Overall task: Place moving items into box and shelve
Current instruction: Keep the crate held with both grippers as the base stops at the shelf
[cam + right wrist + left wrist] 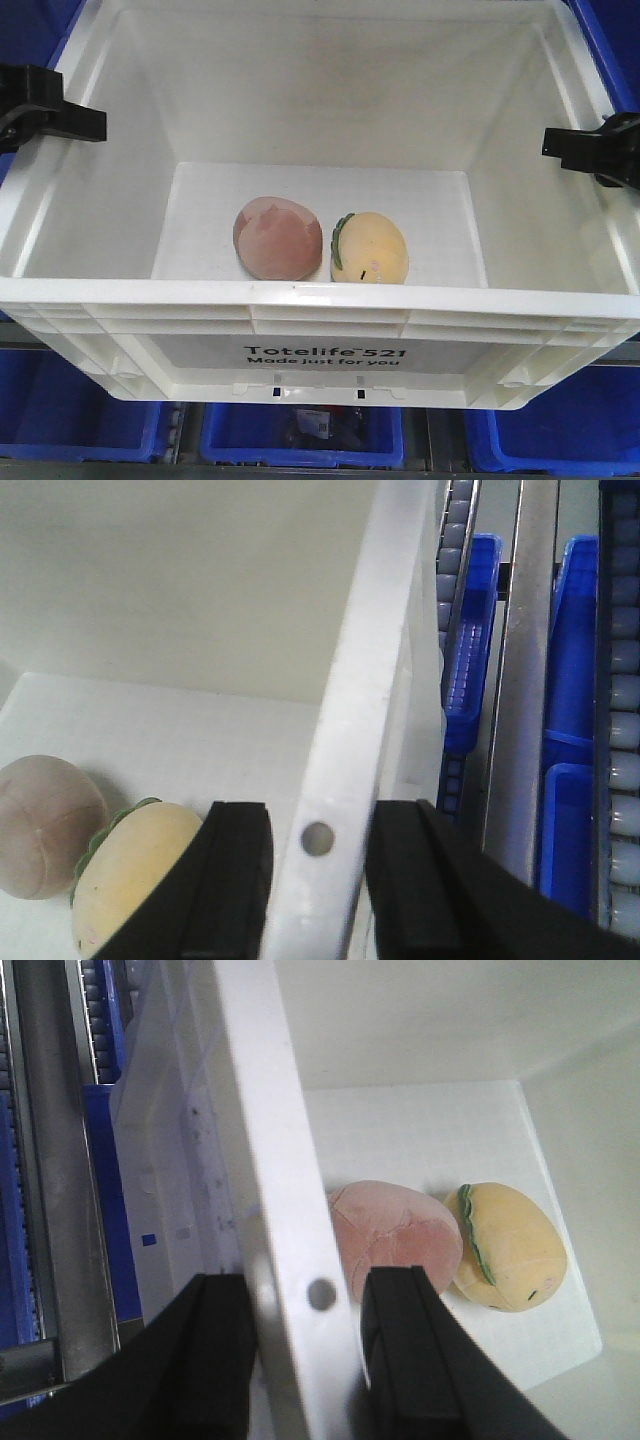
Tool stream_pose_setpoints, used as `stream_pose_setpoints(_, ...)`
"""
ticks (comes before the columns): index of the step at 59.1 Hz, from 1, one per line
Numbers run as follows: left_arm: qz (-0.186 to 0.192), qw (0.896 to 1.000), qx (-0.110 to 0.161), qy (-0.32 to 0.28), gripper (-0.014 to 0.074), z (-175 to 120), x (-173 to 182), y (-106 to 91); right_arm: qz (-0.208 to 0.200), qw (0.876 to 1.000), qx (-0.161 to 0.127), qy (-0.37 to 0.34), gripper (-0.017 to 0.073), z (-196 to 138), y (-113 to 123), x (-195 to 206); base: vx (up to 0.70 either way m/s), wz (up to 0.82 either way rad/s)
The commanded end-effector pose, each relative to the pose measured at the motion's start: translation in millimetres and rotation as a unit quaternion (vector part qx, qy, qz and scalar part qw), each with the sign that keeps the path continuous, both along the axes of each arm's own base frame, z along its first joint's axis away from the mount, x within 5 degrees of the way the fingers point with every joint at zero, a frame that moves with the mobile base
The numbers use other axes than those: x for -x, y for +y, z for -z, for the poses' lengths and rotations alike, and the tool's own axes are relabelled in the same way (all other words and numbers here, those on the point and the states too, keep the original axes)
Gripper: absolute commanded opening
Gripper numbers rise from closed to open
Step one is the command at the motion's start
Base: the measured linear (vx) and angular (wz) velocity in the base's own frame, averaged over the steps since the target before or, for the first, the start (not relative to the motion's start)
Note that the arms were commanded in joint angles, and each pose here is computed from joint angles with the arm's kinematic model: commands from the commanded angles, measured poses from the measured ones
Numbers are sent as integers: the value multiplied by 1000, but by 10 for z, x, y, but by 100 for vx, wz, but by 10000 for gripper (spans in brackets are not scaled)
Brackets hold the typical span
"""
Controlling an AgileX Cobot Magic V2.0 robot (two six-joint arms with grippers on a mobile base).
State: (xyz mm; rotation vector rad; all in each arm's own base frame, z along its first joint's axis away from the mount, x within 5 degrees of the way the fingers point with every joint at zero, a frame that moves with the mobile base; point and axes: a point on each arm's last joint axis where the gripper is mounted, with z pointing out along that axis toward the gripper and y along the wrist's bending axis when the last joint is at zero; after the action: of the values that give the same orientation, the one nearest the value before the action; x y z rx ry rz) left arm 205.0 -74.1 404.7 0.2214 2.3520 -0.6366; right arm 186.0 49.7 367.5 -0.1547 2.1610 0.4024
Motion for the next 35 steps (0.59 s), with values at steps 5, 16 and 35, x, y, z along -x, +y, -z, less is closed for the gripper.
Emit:
stream_pose_setpoints(5, -2, 994, 66, -84, -6, -332, 77, -43, 20, 995, -47, -90, -6, -310, -6, 5, 4, 0)
stream_pose_setpoints(16, -2, 994, 66, -84, -6, -332, 77, -43, 20, 995, -47, -90, -6, -310, -6, 5, 4, 0)
stream_pose_setpoints(35, -2, 994, 66, -84, -6, -332, 77, -43, 20, 995, -47, -90, -6, -310, -6, 5, 4, 0)
